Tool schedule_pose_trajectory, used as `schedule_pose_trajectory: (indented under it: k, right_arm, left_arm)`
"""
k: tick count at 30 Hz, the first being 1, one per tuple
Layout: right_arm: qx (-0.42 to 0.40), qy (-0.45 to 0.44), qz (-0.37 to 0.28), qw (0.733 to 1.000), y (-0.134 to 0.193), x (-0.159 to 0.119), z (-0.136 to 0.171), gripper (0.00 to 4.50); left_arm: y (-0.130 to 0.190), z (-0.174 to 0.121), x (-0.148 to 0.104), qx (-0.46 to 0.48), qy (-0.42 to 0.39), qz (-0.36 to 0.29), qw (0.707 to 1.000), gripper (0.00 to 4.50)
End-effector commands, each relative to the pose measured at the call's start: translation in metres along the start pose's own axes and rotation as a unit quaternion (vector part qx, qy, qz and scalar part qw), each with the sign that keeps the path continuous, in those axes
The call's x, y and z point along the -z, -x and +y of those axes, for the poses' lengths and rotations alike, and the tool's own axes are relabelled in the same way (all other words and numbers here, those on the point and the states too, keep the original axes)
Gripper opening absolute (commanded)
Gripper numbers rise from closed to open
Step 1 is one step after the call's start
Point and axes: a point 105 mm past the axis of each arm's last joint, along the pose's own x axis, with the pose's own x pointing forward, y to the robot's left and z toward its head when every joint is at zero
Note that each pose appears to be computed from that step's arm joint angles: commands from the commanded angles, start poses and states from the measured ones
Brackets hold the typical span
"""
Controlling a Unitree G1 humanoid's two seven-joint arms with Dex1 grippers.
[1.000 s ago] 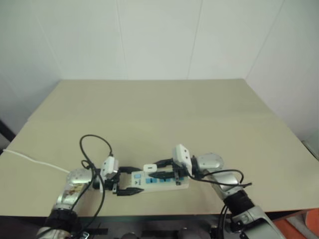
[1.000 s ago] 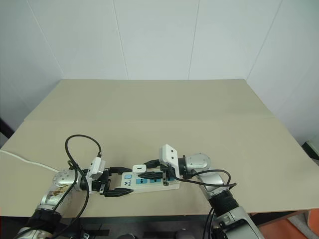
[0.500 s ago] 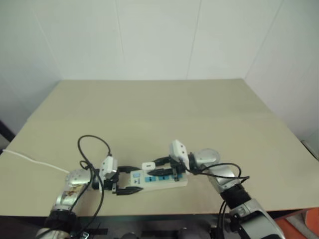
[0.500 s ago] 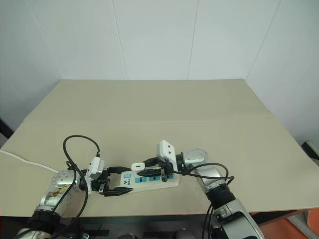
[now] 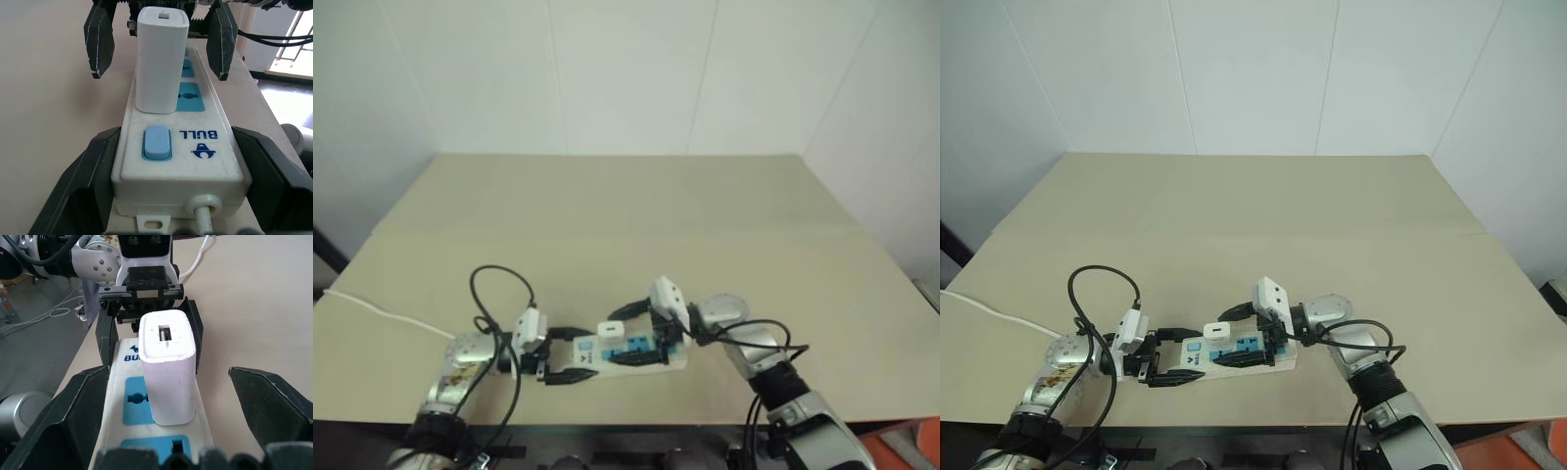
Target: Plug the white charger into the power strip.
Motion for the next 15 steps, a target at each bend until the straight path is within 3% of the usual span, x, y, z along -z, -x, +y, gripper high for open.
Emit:
schedule_pose_trajectory:
  k: [1, 3, 7, 15]
  right_arm:
    - [-0.011, -0.045, 0.014, 0.999, 0.007, 0.015, 0.007, 4.45]
    - [0.013, -0.020, 0.001, 1.000, 0.008, 0.009, 0.002, 4.45]
    - [0.031, 0.003, -0.013, 0.999, 0.009, 0.003, -0.001, 4.50]
    - [0.038, 0.023, -0.025, 0.999, 0.031, -0.010, -0.001, 4.50]
  left_arm:
    - [-0.006, -0.002, 0.001, 0.008, 0.002, 0.004, 1.000, 3.26]
    - [-0.007, 0.002, -0.001, -0.004, 0.004, -0.003, 1.000, 3.26]
    - [-0.009, 0.003, -0.010, -0.004, 0.004, -0.030, 1.000, 4.48]
    - [0.003, -0.003, -0.036, 0.002, -0.026, -0.049, 0.998, 4.48]
